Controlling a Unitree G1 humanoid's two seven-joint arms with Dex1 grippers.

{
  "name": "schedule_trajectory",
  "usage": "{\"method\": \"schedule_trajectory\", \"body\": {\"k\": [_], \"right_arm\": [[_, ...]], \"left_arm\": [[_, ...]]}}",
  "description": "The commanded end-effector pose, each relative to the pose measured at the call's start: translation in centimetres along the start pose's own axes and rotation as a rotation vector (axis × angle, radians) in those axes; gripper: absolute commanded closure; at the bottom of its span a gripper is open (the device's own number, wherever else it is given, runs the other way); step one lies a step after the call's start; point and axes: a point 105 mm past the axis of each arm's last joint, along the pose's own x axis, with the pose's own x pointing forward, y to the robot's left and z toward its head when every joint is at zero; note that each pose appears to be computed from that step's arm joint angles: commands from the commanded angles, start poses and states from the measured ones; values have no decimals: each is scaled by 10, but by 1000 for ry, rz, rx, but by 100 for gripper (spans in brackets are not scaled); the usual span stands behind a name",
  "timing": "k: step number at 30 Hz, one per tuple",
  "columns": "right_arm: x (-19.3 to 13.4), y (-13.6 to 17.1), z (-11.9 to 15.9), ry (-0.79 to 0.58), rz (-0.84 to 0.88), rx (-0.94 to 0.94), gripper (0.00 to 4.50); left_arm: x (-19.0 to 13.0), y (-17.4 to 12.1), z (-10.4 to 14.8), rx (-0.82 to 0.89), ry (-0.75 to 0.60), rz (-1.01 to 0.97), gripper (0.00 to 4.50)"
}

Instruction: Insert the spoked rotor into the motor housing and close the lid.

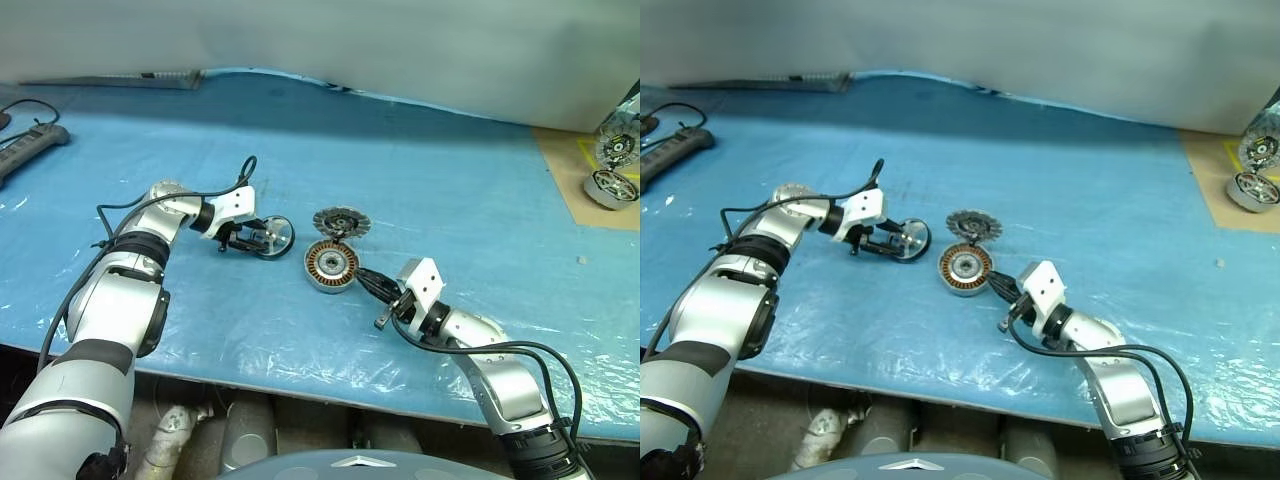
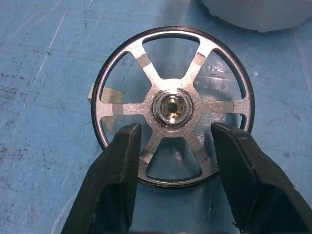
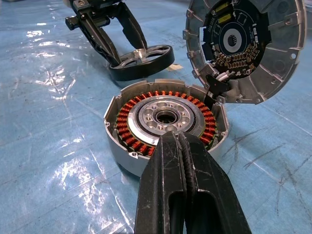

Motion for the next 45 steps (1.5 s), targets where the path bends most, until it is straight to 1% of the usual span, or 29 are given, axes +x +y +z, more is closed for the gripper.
{"method": "schedule_trajectory", "body": {"k": [1, 2, 3, 8, 14, 19, 21, 22, 26, 29, 33, 38, 42, 45], "right_arm": [[0, 1, 5, -21, 2, -10, 450], [0, 1, 5, -21, 2, -9, 450], [1, 1, 5, -20, 2, -10, 450], [1, 2, 4, -20, 4, -9, 450], [-2, 1, 9, -46, -4, -10, 450], [-9, -5, 16, -111, -46, 29, 450], [-13, -13, 15, -133, -90, 72, 450], [-15, -17, 12, -142, -113, 86, 450], [-22, -25, -2, -146, -149, 143, 450], [-23, -22, -13, -112, -135, 138, 450], [-22, -15, -23, -88, -113, 129, 450], [-20, -13, -28, -85, -111, 125, 450], [-18, -10, -32, -65, -93, 104, 450], [-17, -9, -34, -60, -92, 100, 450]], "left_arm": [[-7, 9, 8, 15, -4, 32, 290], [-8, 10, 8, 13, -4, 37, 320], [-8, 11, 8, 10, -5, 45, 336], [-12, 15, 10, -4, -25, 72, 336], [-28, 14, 14, -41, -111, 74, 336], [-49, 1, 6, -91, -156, 10, 336], [-51, -6, 9, -93, -181, -14, 344], [-50, -10, 12, -91, -195, -30, 349], [-40, -30, 32, -75, -262, -64, 349], [-30, -44, 49, -68, -294, -73, 349], [-21, -58, 69, -45, -302, -99, 349], [-13, -65, 87, -5, -296, -136, 349], [-4, -61, 93, 44, -253, -148, 349], [2, -56, 92, 64, -230, -139, 349]]}}
